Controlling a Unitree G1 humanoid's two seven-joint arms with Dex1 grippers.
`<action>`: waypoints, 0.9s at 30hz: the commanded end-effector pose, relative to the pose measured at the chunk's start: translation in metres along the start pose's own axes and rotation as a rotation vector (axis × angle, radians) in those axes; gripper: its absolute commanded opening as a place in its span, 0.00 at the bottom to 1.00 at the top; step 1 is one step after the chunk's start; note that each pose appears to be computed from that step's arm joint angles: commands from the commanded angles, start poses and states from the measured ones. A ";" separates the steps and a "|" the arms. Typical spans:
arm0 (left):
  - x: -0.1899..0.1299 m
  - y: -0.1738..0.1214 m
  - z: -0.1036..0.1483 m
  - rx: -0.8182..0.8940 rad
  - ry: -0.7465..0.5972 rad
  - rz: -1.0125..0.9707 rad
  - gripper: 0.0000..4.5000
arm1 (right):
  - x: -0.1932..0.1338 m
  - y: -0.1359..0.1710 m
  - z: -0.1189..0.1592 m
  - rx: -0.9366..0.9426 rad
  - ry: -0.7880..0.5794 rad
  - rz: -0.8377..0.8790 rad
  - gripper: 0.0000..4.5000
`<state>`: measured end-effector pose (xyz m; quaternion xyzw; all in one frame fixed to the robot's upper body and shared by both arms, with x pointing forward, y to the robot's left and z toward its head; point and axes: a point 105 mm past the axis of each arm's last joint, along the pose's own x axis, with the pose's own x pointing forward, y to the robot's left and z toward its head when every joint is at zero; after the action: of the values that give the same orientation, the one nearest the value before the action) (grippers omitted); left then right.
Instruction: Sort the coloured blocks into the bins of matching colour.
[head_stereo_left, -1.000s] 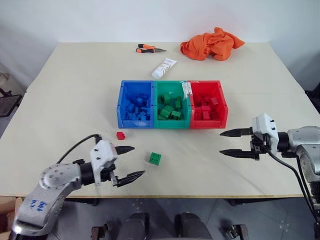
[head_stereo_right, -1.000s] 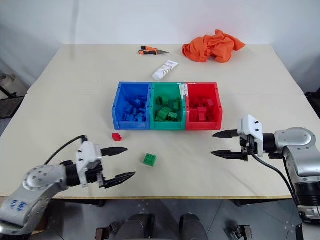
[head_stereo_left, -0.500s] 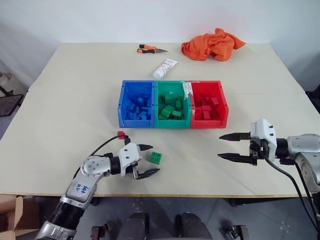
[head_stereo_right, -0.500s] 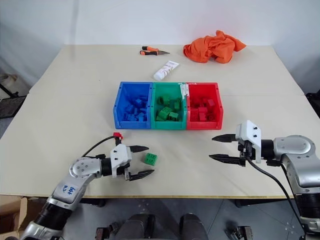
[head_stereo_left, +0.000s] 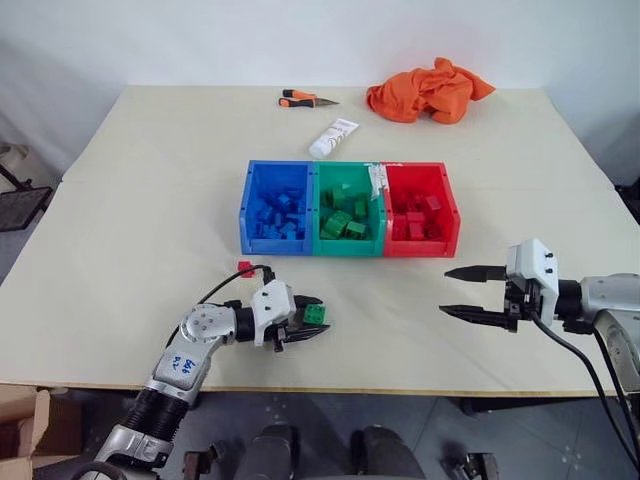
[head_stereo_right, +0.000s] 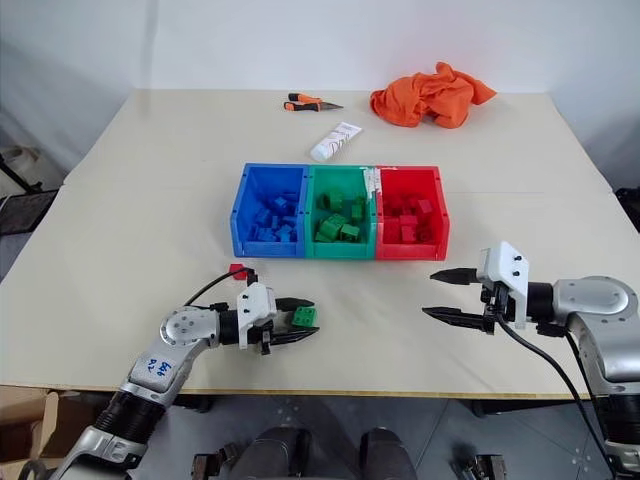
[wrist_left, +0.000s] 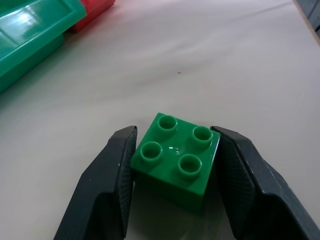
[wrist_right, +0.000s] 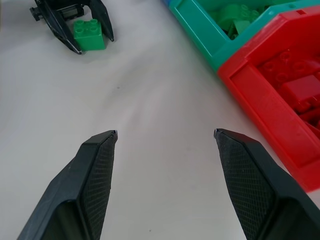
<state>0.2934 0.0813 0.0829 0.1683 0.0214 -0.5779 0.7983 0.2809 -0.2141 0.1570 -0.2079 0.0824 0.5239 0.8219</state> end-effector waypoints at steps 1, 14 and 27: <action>0.009 0.012 0.024 -0.007 -0.069 0.045 0.44 | -0.009 -0.004 0.014 -0.052 -0.030 -0.042 0.72; 0.061 0.111 0.103 0.061 -0.209 0.399 0.52 | -0.009 0.004 0.017 -0.049 -0.060 -0.093 0.72; 0.036 0.080 0.124 0.043 -0.287 0.147 1.00 | -0.010 0.002 0.014 -0.043 -0.058 -0.104 0.72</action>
<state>0.3740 0.0297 0.1916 0.1157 -0.0947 -0.5158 0.8436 0.2739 -0.2144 0.1622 -0.2098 0.0573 0.4895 0.8444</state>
